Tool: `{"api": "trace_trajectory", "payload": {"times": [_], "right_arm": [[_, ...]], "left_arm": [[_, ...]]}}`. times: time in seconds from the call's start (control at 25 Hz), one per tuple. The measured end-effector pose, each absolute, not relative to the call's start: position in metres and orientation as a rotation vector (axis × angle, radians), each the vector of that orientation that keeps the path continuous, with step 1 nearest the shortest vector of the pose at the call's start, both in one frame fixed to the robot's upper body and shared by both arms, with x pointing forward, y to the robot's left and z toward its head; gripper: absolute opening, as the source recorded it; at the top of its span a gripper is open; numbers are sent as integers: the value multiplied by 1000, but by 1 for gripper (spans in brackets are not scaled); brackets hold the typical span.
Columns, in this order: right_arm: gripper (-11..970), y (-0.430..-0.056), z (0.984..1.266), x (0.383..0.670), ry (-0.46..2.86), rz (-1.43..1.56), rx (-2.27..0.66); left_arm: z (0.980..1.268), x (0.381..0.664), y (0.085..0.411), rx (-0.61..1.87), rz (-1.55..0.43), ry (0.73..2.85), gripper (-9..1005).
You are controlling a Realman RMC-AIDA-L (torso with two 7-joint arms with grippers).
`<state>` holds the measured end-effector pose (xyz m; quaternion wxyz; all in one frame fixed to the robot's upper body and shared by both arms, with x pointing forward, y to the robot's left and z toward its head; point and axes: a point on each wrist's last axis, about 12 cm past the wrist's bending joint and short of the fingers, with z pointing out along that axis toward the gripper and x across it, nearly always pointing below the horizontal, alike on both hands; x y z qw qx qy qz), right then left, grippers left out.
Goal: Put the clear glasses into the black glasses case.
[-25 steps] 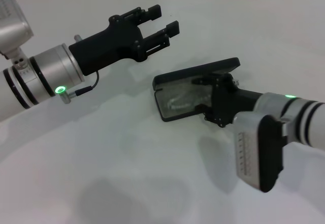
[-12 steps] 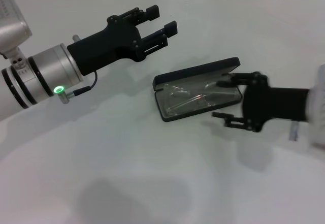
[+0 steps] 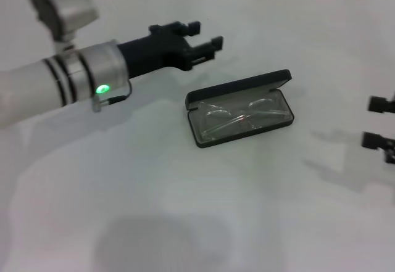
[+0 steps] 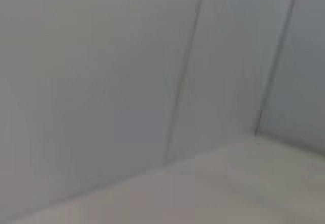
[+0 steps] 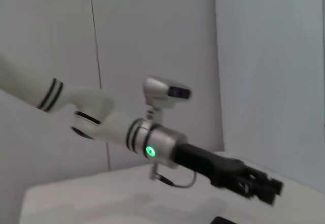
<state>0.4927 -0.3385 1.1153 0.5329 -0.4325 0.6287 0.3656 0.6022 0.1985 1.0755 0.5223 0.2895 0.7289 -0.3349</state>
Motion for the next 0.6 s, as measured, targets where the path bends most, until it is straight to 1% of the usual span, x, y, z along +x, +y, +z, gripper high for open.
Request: {"api": "trace_trajectory", "payload": {"times": [0.04, 0.16, 0.36, 0.6], "right_arm": [[623, -342, 1115, 491, 1503, 889, -1023], [623, -346, 1112, 489, 1515, 910, -1001], [622, -347, 1107, 484, 1533, 908, -993], [625, -346, 1104, 486, 1553, 904, -1000]], "left_arm": [[1073, 605, 190, 743, -786, 1786, 681], [1066, 603, 177, 847, -757, 1844, 682], [1062, 595, 162, 986, -781, 1832, 682], [1053, 582, 154, 1128, -774, 1811, 683]]}}
